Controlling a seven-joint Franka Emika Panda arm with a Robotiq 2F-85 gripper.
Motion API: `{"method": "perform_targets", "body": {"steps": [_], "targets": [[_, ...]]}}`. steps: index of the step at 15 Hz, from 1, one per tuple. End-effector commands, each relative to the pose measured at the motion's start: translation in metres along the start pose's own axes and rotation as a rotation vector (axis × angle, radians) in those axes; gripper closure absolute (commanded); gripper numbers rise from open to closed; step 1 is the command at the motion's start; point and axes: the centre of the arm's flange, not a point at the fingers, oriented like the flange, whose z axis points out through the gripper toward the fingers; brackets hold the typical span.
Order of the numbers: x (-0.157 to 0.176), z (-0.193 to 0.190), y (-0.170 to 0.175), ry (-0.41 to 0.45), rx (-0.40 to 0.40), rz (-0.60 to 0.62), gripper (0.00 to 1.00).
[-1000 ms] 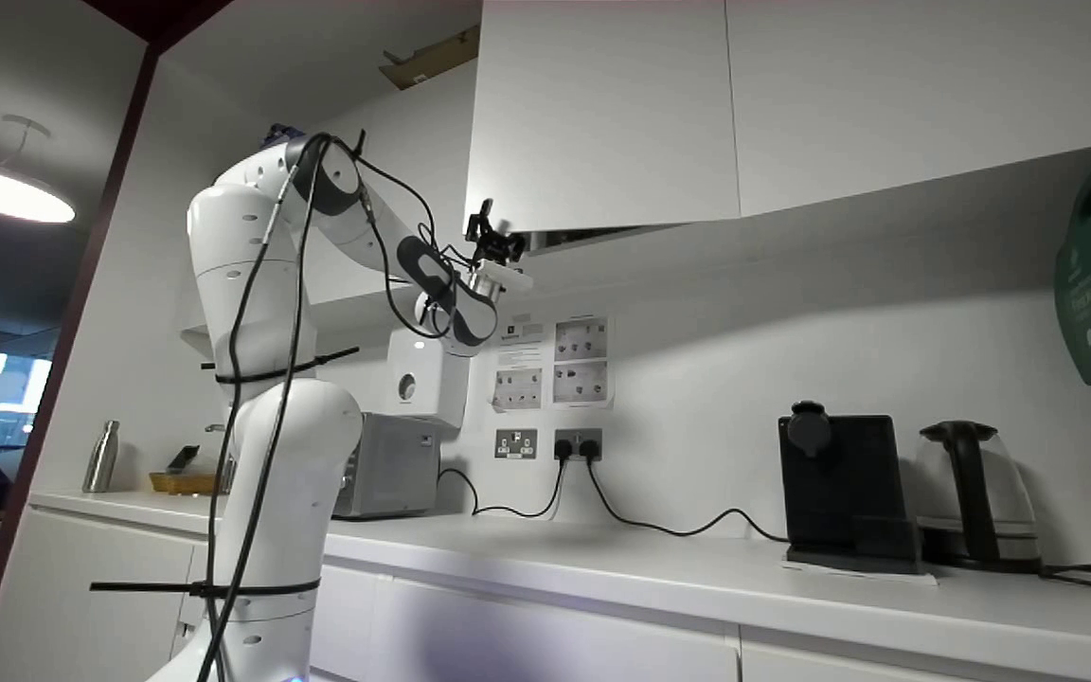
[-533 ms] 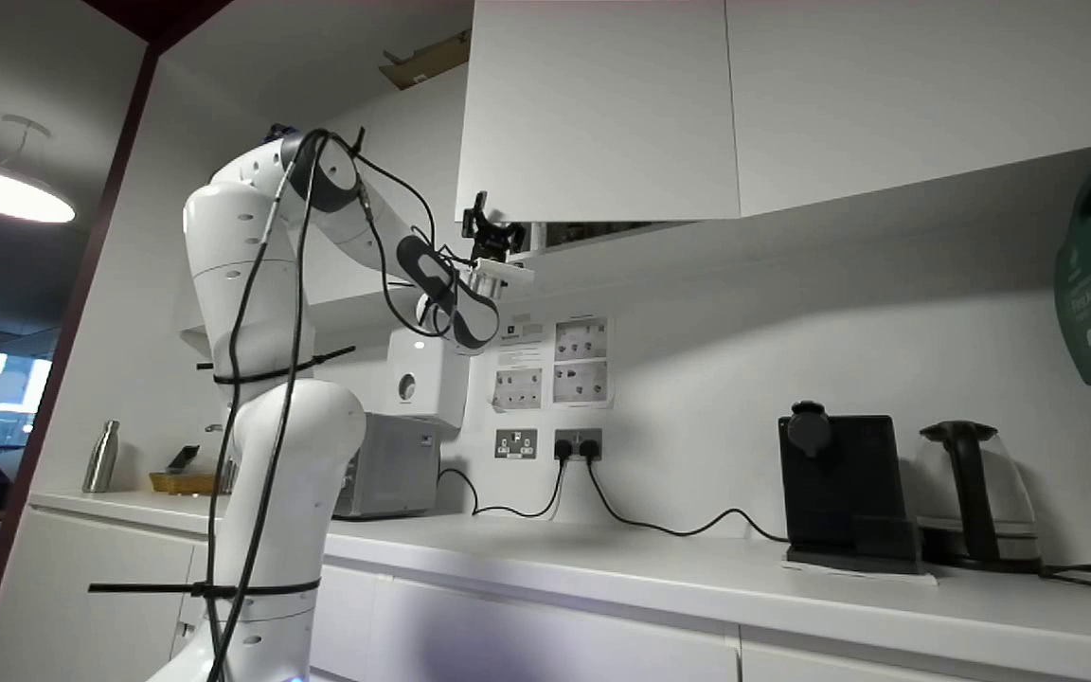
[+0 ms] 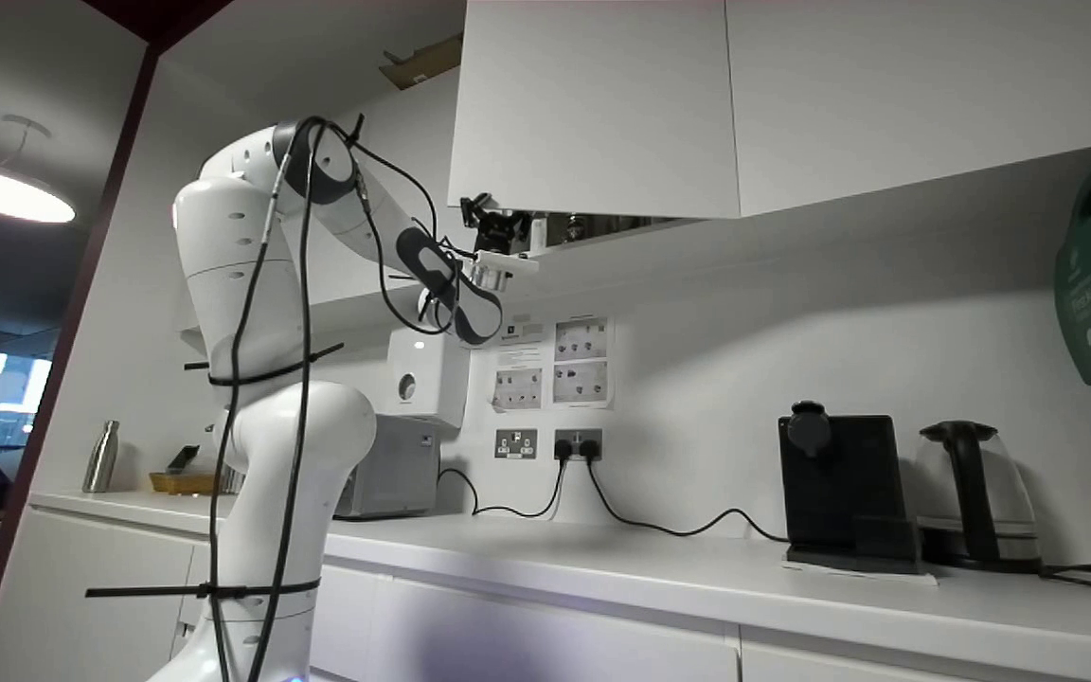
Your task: Open the door of the second upper cabinet from the right
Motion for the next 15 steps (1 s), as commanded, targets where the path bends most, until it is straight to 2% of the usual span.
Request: {"method": "perform_targets", "body": {"steps": [1,6,10,11,15], "targets": [[-0.012,0.019,0.024,-0.005,-0.037,-0.033,0.0],[-0.013,0.016,0.027,0.0,-0.058,-0.041,0.0],[-0.023,0.018,0.028,-0.083,-0.053,-0.048,0.0],[-0.022,0.018,0.031,-0.052,-0.102,-0.079,0.0],[-0.013,0.017,0.044,-0.034,-0.133,-0.051,0.0]]}}
